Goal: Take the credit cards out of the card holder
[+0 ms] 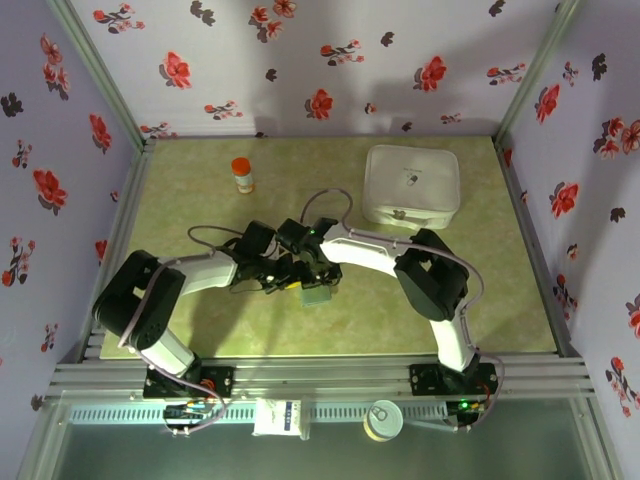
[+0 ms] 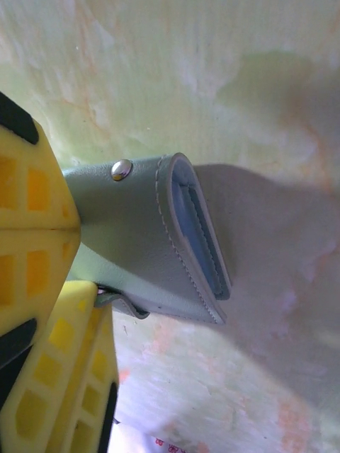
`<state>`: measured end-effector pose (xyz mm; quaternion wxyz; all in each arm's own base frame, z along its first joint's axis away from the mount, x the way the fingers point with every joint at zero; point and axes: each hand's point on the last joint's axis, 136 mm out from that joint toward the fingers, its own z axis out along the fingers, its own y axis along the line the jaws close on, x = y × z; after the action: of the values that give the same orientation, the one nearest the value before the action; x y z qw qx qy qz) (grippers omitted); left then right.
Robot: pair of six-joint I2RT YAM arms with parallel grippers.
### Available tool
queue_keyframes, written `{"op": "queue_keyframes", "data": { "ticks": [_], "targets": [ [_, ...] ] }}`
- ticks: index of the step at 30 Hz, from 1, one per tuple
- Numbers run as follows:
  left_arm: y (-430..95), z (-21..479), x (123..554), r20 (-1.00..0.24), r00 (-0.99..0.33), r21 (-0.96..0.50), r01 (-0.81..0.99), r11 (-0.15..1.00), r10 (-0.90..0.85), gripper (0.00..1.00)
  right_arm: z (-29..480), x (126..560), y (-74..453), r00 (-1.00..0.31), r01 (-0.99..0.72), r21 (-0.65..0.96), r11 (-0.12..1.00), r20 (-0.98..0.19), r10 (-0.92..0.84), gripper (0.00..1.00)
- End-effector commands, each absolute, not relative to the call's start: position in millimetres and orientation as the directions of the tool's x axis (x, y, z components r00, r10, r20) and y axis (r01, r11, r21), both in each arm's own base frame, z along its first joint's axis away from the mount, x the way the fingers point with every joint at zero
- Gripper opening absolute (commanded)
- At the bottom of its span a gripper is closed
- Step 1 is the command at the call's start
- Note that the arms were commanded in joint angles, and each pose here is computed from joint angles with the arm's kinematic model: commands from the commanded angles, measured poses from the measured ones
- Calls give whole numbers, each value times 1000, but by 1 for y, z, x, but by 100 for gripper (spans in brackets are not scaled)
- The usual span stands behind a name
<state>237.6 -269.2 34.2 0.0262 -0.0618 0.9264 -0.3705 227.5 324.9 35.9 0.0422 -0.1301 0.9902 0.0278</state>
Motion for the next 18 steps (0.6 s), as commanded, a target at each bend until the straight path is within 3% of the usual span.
{"op": "queue_keyframes", "data": {
  "ticks": [1,3,11,18],
  "targets": [
    [-272,23,235,25,-991,-684,-113,721,-133,4,26,221,319,-970,-241,53,969,-58,-238,6],
    [-268,15,233,37,-990,-661,-126,740,-136,4,28,222,318,-970,-237,55,970,-64,-233,0],
    [-239,-16,224,82,-984,-542,-180,821,-161,2,39,228,298,-973,-206,13,978,-105,-204,0],
    [-212,-39,218,108,-977,-468,-214,857,-185,1,42,231,286,-988,-121,103,987,-108,-110,0]
  ]
}}
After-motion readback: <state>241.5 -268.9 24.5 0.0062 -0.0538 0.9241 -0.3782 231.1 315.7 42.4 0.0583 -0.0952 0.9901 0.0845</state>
